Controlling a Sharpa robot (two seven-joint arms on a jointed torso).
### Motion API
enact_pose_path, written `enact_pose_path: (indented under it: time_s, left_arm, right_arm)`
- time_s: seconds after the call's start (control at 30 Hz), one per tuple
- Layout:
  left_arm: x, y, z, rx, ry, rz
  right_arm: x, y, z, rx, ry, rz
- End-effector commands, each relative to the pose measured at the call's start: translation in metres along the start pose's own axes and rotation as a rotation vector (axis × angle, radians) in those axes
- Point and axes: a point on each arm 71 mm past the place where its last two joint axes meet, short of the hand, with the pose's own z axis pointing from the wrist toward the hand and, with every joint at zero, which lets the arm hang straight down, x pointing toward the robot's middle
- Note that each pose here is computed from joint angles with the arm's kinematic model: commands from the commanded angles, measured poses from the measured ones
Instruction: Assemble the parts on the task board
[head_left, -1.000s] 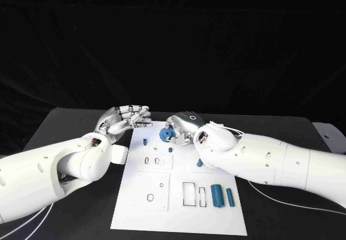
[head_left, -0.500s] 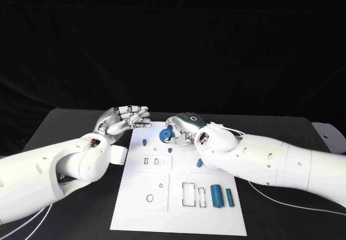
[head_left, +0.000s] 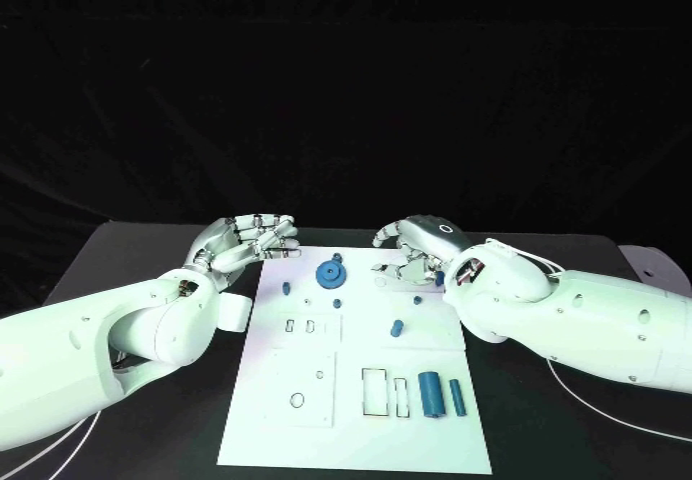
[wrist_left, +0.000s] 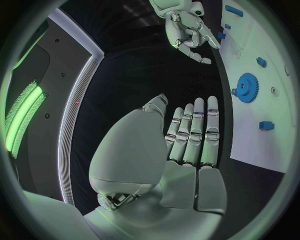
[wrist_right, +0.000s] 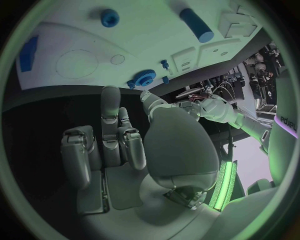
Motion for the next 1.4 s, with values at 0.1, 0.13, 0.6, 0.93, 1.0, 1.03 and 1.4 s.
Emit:
enact_pose_path:
  time_s: [0.1, 0.13, 0.6, 0.93, 1.0, 1.03, 1.4]
  left_arm:
    - [0.0002, -0.0019, -0.0003, 0.01, 0.011, -0.001]
    - [0.0001, -0.0018, -0.0003, 0.01, 0.011, -0.001]
    - [0.0021, -0.0007, 0.0022, 0.01, 0.015, -0.003]
    - [0.004, 0.0002, 0.0041, 0.009, 0.018, -0.004]
    - [0.0043, 0.0003, 0.0043, 0.009, 0.019, -0.005]
    - [0.0044, 0.0004, 0.0043, 0.009, 0.019, -0.005]
    - [0.0046, 0.0006, 0.0048, 0.008, 0.019, -0.005]
  right_arm:
    - [-0.004, -0.001, -0.005, 0.002, 0.043, 0.094]
    - [-0.004, -0.001, -0.005, 0.003, 0.05, 0.099]
    - [0.019, 0.02, 0.027, -0.006, 0.155, 0.113]
    - [0.036, 0.033, 0.042, -0.005, 0.203, 0.104]
    - [0.04, 0.035, 0.044, -0.002, 0.208, 0.104]
    - [0.041, 0.035, 0.045, -0.001, 0.211, 0.104]
    - [0.05, 0.038, 0.051, 0.013, 0.227, 0.096]
